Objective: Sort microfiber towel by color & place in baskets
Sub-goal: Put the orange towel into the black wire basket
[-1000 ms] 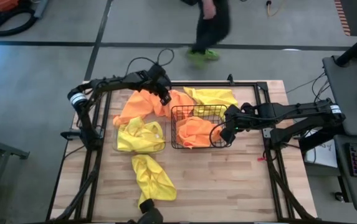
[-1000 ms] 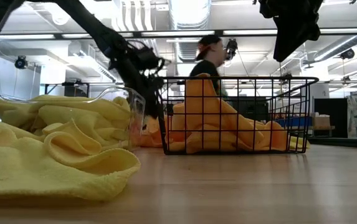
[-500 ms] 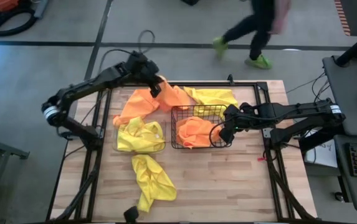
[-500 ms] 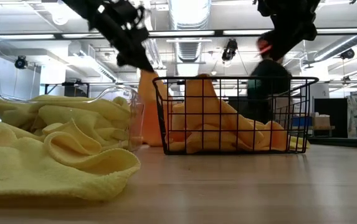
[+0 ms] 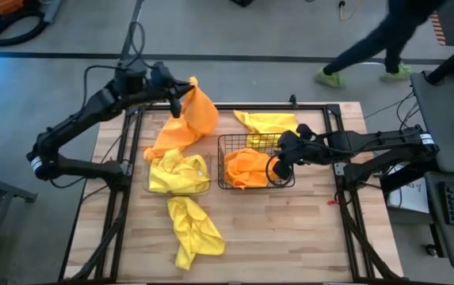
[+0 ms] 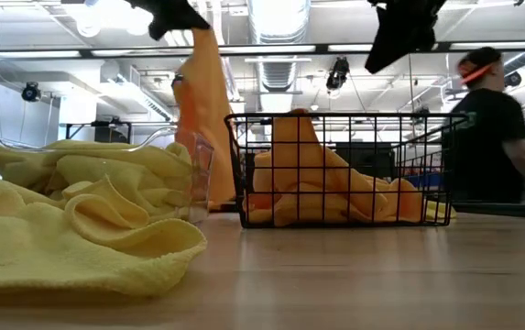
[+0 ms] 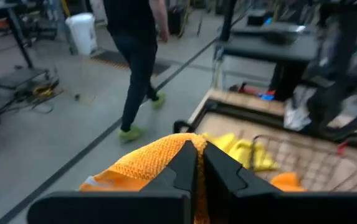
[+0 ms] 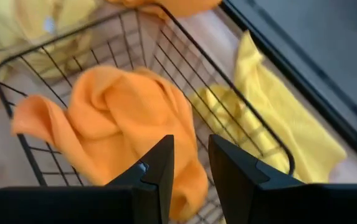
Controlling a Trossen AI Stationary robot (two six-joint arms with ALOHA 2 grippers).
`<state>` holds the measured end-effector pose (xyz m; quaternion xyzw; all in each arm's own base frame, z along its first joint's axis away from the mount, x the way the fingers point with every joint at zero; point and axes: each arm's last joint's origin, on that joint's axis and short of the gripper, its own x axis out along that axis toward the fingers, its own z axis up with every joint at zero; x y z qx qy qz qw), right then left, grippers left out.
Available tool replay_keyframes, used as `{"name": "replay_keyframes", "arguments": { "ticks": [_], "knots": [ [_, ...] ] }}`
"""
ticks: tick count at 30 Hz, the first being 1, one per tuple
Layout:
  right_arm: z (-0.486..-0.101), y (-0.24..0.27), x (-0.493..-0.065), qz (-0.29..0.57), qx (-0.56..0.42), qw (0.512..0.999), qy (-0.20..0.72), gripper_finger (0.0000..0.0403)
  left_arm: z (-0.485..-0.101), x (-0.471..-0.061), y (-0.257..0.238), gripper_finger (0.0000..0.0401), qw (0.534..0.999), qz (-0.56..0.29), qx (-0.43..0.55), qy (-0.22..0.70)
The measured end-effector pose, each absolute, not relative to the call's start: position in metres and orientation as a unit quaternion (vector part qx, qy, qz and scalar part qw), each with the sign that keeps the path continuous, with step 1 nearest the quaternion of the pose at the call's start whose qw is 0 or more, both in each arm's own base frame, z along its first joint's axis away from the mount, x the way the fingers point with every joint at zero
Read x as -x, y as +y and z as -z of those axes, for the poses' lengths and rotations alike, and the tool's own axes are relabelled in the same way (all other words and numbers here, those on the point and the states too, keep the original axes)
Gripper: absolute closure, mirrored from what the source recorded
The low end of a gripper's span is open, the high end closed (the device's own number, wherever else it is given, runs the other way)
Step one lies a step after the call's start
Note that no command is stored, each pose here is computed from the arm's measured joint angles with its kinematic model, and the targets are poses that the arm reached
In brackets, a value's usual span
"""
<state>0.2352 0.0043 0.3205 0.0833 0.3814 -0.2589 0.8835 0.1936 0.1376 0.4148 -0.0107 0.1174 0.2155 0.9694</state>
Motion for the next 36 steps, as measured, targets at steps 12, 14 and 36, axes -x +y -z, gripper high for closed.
{"name": "replay_keyframes", "arguments": {
  "ticks": [12,14,36],
  "knots": [
    [-0.349,0.006,-0.261,0.197,-0.007,0.953,0.230,0.0307,-0.451,-0.175,0.090,0.0401,0.990,-0.142,-0.003,0.000],
    [-0.352,0.007,-0.264,0.188,0.001,0.958,0.216,0.0307,-0.455,-0.174,0.082,0.0401,0.992,-0.125,-0.008,-0.015],
    [-0.331,-0.001,-0.312,0.220,0.068,0.957,0.177,0.0302,-0.424,-0.238,0.045,0.0401,1.000,-0.029,0.009,-0.004]
  ]
}}
